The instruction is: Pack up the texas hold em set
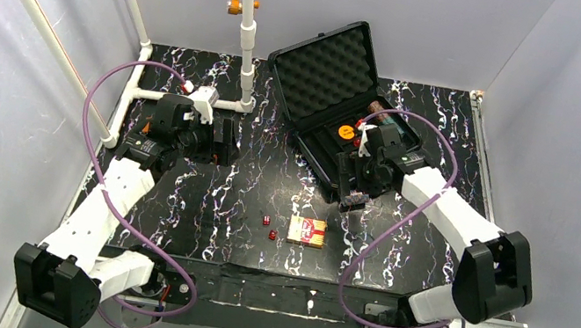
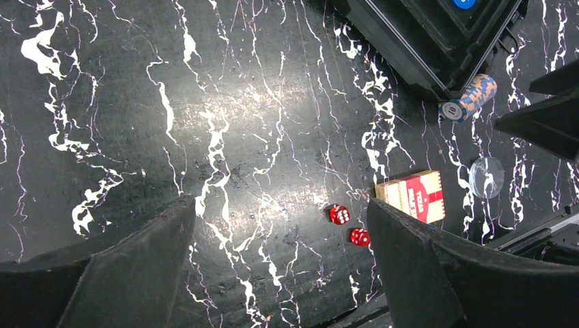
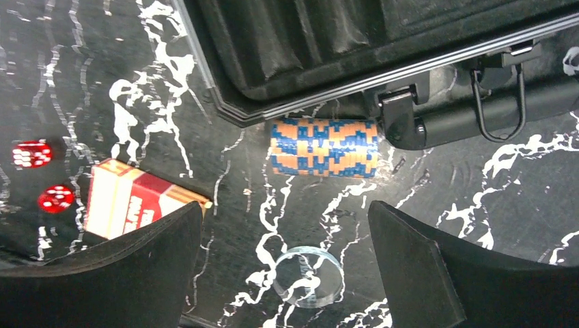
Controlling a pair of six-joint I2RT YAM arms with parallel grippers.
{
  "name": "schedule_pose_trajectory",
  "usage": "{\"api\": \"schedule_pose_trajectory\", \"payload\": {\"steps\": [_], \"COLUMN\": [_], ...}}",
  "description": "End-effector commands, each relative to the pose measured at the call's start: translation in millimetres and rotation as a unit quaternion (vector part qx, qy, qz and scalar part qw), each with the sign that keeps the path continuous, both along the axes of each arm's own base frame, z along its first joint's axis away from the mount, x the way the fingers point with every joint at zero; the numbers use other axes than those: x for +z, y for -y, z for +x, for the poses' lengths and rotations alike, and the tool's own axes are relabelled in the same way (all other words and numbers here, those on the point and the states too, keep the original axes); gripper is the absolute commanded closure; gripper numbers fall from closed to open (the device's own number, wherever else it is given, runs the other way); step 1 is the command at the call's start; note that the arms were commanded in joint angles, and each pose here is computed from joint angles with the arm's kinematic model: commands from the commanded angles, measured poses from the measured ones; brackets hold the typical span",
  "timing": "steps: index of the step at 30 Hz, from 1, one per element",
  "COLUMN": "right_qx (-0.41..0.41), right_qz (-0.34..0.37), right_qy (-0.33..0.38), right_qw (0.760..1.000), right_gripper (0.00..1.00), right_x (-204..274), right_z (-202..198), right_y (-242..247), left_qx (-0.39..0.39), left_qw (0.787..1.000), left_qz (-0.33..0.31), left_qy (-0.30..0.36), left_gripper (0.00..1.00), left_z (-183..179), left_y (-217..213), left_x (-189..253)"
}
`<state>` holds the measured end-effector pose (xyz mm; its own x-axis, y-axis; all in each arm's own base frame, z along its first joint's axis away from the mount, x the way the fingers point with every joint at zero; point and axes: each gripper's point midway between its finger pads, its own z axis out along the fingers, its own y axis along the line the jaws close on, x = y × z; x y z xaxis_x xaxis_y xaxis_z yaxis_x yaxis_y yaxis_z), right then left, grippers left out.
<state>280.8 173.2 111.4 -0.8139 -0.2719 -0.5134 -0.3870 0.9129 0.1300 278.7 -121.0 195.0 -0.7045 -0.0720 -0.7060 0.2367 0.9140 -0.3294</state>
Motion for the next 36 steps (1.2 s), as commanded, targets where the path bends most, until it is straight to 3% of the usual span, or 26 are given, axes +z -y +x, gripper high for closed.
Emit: {"api": "schedule_pose_trajectory", "payload": {"steps": [1,36], "right_qx": [-0.005,-0.044], "right_qz": [-0.043,-0.091], "right_qy": [0.011,-0.044], "right_qw": [0.999,0.994], "right_gripper": [0.02,0.02], "right_x": [5.0,-59.3], "right_z": [12.8,1.7], "right_y": [7.8,16.8], "left_qx": [-0.013,-0.015], "left_qw": [1.000,1.000], "left_qz": [-0.010,-0.010], "left_qy": [0.019,0.020], "left_gripper": [0.05,0.06], "left_z": [-1.5,-3.2], "left_y": [4.6,5.2], "left_x": [18.0,17.7]}}
